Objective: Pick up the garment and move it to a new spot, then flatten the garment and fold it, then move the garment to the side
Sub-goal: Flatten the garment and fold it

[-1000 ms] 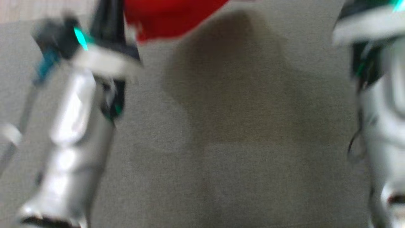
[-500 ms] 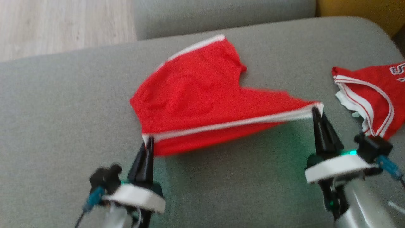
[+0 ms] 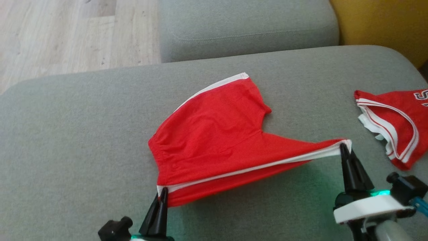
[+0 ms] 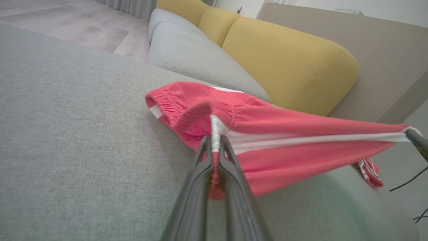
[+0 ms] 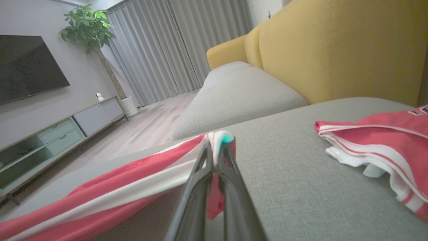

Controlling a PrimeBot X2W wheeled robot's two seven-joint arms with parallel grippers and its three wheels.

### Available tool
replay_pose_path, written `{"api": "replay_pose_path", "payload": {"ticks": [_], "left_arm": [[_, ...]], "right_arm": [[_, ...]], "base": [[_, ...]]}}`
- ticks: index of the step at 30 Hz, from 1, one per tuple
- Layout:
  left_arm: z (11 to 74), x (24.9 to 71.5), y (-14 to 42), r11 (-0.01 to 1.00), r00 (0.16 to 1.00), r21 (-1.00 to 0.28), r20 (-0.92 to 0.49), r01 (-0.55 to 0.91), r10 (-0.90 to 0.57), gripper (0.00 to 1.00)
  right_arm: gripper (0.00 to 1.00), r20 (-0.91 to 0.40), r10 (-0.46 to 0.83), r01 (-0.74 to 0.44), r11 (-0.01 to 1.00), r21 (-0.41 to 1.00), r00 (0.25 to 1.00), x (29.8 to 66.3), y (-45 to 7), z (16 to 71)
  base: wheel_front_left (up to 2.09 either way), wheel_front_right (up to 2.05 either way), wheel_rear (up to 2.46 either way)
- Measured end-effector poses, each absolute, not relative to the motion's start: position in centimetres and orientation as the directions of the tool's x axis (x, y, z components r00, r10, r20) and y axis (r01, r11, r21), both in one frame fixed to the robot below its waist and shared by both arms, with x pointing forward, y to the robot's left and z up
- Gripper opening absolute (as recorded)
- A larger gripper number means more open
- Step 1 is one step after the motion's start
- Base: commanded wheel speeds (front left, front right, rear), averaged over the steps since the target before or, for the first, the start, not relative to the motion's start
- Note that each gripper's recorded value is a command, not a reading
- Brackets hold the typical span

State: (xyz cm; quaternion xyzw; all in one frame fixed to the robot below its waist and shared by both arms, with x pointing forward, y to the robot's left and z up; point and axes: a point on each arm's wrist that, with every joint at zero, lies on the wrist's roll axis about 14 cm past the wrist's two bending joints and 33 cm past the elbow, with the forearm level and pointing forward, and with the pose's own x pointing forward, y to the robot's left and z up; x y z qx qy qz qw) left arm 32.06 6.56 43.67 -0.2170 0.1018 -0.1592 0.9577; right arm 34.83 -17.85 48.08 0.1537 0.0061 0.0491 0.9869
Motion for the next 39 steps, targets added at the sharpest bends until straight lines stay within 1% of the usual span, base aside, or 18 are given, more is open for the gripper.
{"api": "replay_pose_path", "payload": {"ticks": [3, 5, 10, 14, 23, 26, 30, 31, 32, 33, 39], "left_arm": [[43.8, 32.4, 6.5, 0.852, 0.929, -0.453, -0.121, 0.263, -0.351, 0.00], [44.3, 33.3, 6.3, 0.850, 0.929, -0.450, -0.107, 0.273, -0.355, 0.00], [46.8, 38.1, 5.9, 0.838, 0.932, -0.449, -0.029, 0.311, -0.361, 0.00], [47.6, 41.5, 6.9, 0.837, 0.944, -0.465, -0.008, 0.289, -0.330, 0.00], [45.7, 45.8, 9.0, 0.851, 0.958, -0.475, -0.058, 0.223, -0.283, 0.00], [45.0, 46.9, 9.8, 0.854, 0.962, -0.482, -0.073, 0.197, -0.263, 0.00], [44.0, 47.9, 10.6, 0.860, 0.965, -0.483, -0.099, 0.166, -0.242, 0.00], [43.7, 48.1, 10.8, 0.864, 0.966, -0.479, -0.109, 0.156, -0.235, 0.04], [43.5, 48.2, 11.0, 0.867, 0.967, -0.476, -0.116, 0.147, -0.227, 0.74], [43.2, 48.2, 11.3, 0.868, 0.968, -0.478, -0.123, 0.134, -0.217, 1.00], [42.2, 47.8, 11.4, 0.875, 0.966, -0.472, -0.159, 0.109, -0.206, 1.00]], "right_arm": [[0.00, -0.011, 0.115, -0.107, 0.949, 0.295, 0.993, 35.5, -17.6, 47.9], [0.00, -0.007, 0.130, -0.122, 0.951, 0.283, 0.992, 36.8, -17.3, 48.2], [0.00, 0.034, 0.178, -0.181, 0.958, 0.223, 0.984, 43.1, -16.4, 50.5], [0.00, 0.036, 0.240, -0.242, 0.954, 0.177, 0.970, 47.8, -14.2, 51.2], [0.00, -0.061, 0.323, -0.314, 0.941, 0.125, 0.945, 55.6, -10.1, 48.2], [0.00, -0.099, 0.340, -0.330, 0.938, 0.103, 0.935, 57.4, -9.1, 46.7], [0.00, -0.159, 0.353, -0.345, 0.936, 0.075, 0.922, 58.9, -8.2, 44.2], [0.30, -0.173, 0.353, -0.345, 0.936, 0.078, 0.919, 59.1, -8.0, 43.6], [1.00, -0.184, 0.354, -0.345, 0.935, 0.079, 0.917, 59.3, -7.9, 43.1], [1.00, -0.192, 0.357, -0.348, 0.934, 0.075, 0.914, 59.4, -7.7, 42.7], [1.00, -0.192, 0.366, -0.360, 0.931, 0.063, 0.911, 59.4, -7.2, 42.3]], "base": [[0.00, 0.00, 0.00], [0.00, 0.00, 0.00], [0.00, 0.00, 0.00], [0.00, 0.00, 0.00], [0.00, 0.00, 0.00], [0.00, 0.00, 0.00], [0.00, 0.00, 0.00], [0.00, 0.00, 0.00], [0.00, 0.00, 0.00], [0.00, 0.00, 0.00], [0.00, 0.00, 0.00]]}}
